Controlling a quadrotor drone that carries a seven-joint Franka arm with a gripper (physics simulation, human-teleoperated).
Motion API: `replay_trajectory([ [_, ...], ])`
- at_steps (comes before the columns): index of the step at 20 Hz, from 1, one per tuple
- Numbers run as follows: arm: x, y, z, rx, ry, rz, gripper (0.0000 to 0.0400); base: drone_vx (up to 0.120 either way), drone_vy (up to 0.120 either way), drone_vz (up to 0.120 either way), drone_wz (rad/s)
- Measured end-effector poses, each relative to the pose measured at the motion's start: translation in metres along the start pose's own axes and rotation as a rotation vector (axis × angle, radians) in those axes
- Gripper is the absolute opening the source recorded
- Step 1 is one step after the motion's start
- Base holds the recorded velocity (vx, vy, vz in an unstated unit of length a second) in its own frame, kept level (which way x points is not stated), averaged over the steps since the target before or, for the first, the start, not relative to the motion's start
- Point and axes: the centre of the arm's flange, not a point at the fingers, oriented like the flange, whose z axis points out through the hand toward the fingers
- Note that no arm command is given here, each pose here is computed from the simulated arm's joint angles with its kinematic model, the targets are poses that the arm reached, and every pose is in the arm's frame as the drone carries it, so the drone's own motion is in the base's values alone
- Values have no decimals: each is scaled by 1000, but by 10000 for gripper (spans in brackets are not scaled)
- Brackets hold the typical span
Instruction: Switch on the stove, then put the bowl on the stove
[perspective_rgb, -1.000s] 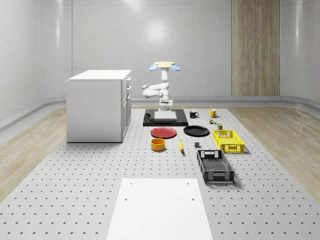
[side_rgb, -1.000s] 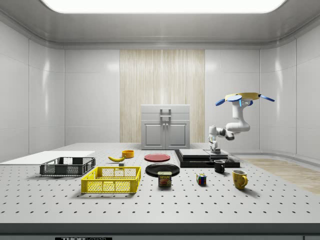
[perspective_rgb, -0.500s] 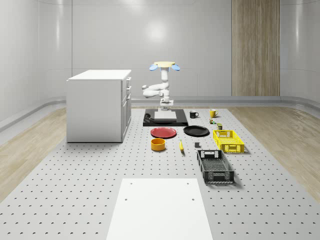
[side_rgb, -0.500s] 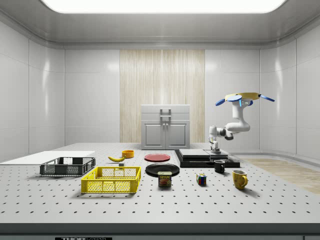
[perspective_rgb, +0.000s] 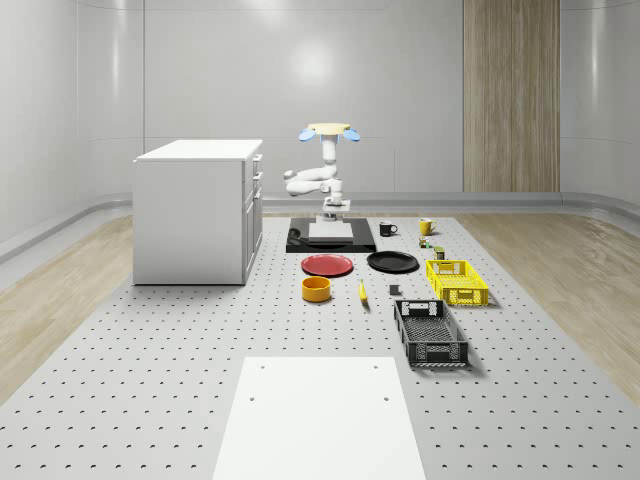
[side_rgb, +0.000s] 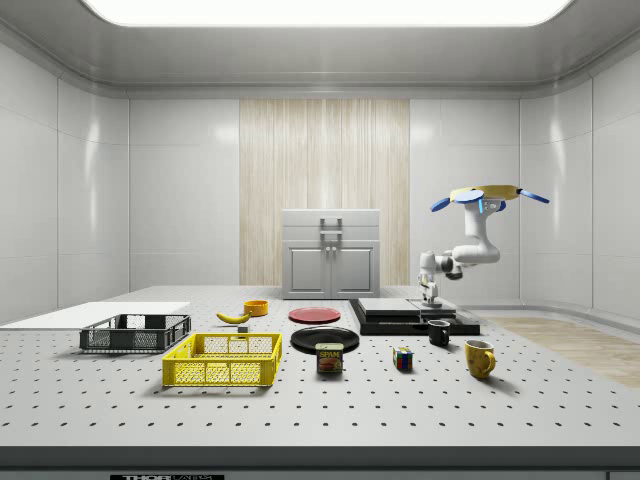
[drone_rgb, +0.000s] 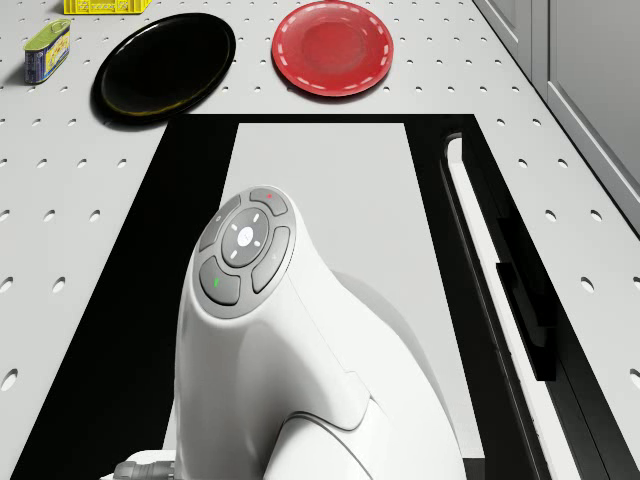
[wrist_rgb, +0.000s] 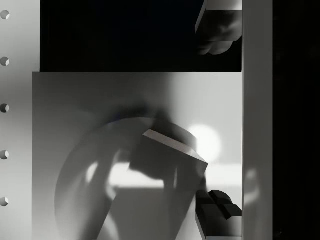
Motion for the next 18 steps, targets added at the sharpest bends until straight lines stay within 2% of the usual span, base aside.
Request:
replay_trajectory([
  [6,-20,-20,0,0,0,1,400,0,0,0,0],
  [9,-27,-27,0,0,0,1,400,120,-13,0,0],
  [11,-30,-30,0,0,0,2,400,120,-120,0,0],
  [13,-31,-31,0,0,0,2,400,120,-80,0,0],
  [18,-23,-23,0,-1,0,2,400,0,0,0,0],
])
